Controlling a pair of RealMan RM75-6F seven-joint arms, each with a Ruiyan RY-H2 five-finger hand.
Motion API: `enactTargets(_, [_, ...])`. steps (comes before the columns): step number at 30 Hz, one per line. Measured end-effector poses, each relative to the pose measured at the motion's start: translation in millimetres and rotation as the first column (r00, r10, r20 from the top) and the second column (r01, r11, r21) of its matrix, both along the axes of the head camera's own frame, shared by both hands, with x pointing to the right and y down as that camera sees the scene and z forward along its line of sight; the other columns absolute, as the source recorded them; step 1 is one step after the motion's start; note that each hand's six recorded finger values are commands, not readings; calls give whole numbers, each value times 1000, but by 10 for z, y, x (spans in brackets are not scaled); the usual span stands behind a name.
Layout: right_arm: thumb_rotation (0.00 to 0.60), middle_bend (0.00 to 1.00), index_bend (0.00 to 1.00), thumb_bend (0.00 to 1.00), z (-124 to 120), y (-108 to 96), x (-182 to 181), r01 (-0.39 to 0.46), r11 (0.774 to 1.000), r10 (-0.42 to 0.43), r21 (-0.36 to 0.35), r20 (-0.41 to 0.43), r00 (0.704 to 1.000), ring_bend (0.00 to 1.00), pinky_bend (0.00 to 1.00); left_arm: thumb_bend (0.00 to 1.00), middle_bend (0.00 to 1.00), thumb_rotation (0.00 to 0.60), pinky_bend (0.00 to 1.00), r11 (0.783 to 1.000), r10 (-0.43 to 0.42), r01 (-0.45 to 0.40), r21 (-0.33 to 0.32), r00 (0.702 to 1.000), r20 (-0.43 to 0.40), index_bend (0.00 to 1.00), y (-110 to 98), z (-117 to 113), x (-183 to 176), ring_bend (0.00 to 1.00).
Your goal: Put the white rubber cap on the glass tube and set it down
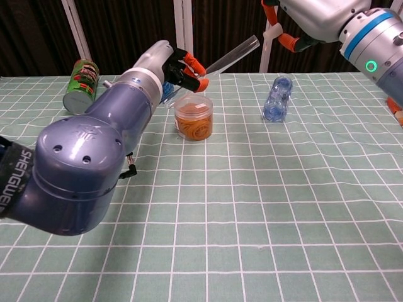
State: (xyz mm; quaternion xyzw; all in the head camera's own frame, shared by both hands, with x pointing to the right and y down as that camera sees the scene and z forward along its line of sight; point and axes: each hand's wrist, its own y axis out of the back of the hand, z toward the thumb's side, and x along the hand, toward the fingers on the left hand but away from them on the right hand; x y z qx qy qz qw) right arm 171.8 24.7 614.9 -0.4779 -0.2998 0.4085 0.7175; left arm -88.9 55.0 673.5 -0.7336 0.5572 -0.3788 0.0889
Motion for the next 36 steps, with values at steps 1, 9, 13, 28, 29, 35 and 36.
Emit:
enactTargets(1, [600,228,652,489,1,4,-5,1,1000,-1,0,0,1000,103,88,790,500,600,0,1000,-1,1,-1,1000,-1,543,0,0,3,108])
enactTargets(9, [600,228,652,491,8,13,-33,4,1000,-4,-3,3,1000,103,88,790,500,600,0,1000,0,0,-6,1000,-5,543,9,5,32,109])
enactTargets(13, [600,229,652,493,13,12,-31,2,1000,-2,-3,2,1000,103,88,791,500,600,0,1000,2,-2,-8,1000,-6,543,18,8,40,108])
enactTargets(28, [600,228,652,494,26,42,-44,8,1000,-8,-7,0,1000,103,88,791,500,600,0,1000,-11,11,-13,1000,-20,543,27,-11,69,108])
enactTargets(29, [600,229,652,495,26,42,-44,7,1000,-7,-8,1,1000,103,88,791,500,600,0,1000,-10,9,-11,1000,-20,543,28,-12,71,108])
enactTargets(35, [600,229,652,494,27,42,-46,6,1000,-6,-8,2,1000,103,88,791,501,600,0,1000,-13,12,-14,1000,-24,542,31,-10,76,108])
enactTargets(36, [600,229,652,495,30,45,-46,7,1000,-7,-9,1,1000,103,88,791,501,600,0,1000,-12,12,-14,1000,-25,542,30,-11,79,108])
